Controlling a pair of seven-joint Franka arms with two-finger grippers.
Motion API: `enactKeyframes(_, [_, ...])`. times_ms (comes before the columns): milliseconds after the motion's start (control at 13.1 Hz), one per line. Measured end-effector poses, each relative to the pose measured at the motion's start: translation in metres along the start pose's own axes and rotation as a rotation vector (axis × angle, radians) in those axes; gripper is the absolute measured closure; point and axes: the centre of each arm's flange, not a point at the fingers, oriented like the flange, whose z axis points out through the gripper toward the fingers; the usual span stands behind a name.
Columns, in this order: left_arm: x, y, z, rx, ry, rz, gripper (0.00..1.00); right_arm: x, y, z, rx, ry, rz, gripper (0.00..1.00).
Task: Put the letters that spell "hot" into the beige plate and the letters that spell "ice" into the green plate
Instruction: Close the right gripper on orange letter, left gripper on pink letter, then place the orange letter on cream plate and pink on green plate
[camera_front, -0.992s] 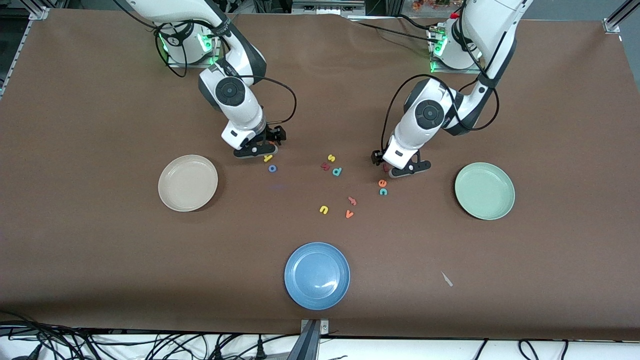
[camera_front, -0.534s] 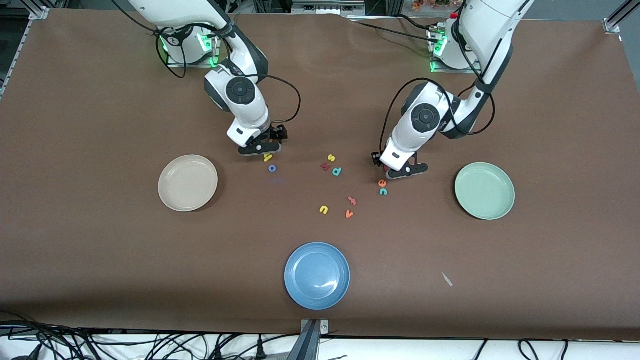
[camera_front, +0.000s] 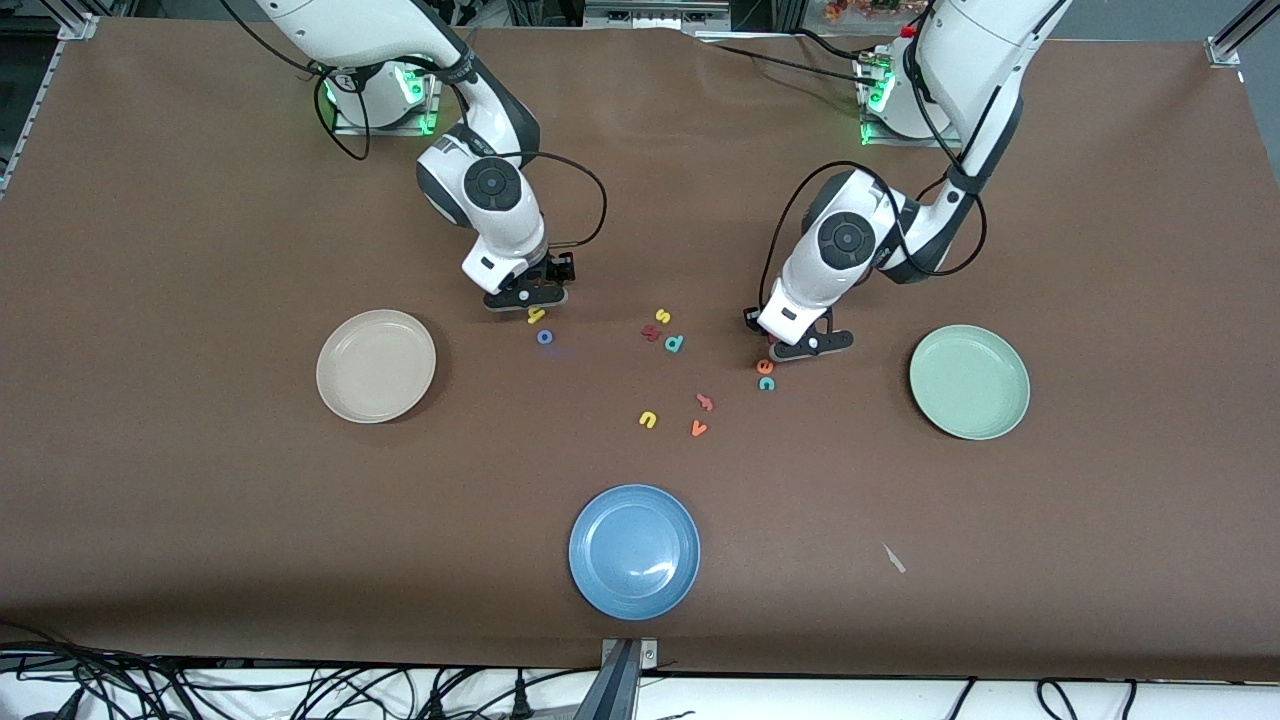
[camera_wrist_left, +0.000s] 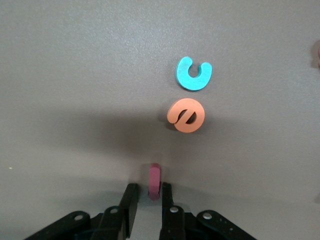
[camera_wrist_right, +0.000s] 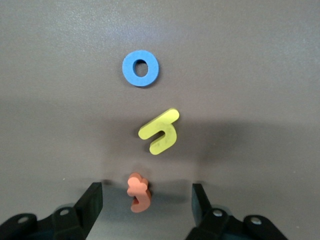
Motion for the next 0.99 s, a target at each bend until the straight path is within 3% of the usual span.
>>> enactKeyframes(153, [0.001,0.0,0.0,0.0,0.002,0.001,0.94,-0.001,-0.002,0.0,0.001,0.001,0.021,0.25])
enactKeyframes(229, [0.002,0.0,-0.002,-0.002,0.005,0.0,0.93,-0.002,-0.003,0.0,0.001,0.002,0.025,0.35])
enactKeyframes(382, [0.009,0.0,-0.014,-0.003,0.015,-0.003,0.93,-0.003,-0.005,0.0,0.001,0.002,0.026,0.38])
enactKeyframes(611, [0.029,-0.02,-0.067,0.055,-0.008,0.039,0.93,-0.003,-0.005,0.0,0.001,0.002,0.028,0.73])
enactKeyframes(840, [0.052,-0.07,-0.122,0.134,-0.097,0.116,0.93,-0.003,-0.005,0.0,0.002,0.003,0.028,0.81])
enactKeyframes(992, [0.074,-0.118,-0.138,0.133,-0.131,0.16,0.93,-0.002,-0.005,-0.002,0.0,0.006,0.024,0.81])
